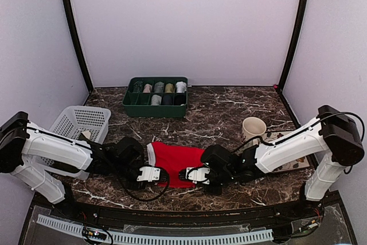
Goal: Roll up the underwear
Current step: Pick up the underwear from the center of the board.
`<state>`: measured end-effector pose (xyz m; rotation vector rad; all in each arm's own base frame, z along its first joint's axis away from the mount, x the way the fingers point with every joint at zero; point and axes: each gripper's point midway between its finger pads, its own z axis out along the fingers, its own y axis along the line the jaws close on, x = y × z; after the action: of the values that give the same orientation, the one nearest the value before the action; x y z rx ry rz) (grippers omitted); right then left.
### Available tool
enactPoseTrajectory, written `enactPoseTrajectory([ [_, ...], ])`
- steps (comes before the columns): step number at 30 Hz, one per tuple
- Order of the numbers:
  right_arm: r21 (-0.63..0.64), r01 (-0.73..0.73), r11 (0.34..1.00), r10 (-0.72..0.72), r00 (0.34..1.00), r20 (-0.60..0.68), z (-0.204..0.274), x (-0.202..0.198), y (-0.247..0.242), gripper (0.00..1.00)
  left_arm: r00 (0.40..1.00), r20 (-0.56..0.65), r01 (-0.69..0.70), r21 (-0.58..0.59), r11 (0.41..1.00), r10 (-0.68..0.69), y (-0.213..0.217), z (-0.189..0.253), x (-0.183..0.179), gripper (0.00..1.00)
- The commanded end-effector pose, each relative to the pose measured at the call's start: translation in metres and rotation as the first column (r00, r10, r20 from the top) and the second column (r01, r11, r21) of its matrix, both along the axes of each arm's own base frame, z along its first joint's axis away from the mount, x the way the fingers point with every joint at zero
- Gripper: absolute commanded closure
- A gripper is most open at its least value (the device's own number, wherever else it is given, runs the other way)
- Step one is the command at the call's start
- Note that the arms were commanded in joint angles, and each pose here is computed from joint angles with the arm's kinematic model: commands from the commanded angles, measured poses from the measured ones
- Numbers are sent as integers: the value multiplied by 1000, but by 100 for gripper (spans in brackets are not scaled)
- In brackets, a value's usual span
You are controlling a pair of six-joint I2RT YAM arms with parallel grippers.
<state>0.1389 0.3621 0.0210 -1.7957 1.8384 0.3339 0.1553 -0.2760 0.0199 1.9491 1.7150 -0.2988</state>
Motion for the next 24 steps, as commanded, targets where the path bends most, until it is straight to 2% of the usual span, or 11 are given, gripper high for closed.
enactPoseTrajectory([
  [1,13,10,1000,-10,1000,-28,16,0,1,100,997,-73,15,65,998,-10,13,-8,-15,100],
  [6,69,2,998,6,993,-118,38,-16,3,100,986,-155,56,-4,998,-56,8,19,-35,100],
  [10,78,-12,997,29,974,-226,43,-37,-1,100,970,-235,78,33,996,-69,17,26,-53,100],
  [15,53,-32,998,47,954,-295,52,-46,-4,100,950,-302,80,12,997,-72,16,42,-64,100],
  [20,114,11,993,30,937,-349,79,-24,-3,100,936,-353,-16,-24,1000,6,14,56,-40,100],
  [24,127,49,991,6,915,-404,83,-2,-5,100,926,-376,-55,-23,998,42,13,61,-16,100],
])
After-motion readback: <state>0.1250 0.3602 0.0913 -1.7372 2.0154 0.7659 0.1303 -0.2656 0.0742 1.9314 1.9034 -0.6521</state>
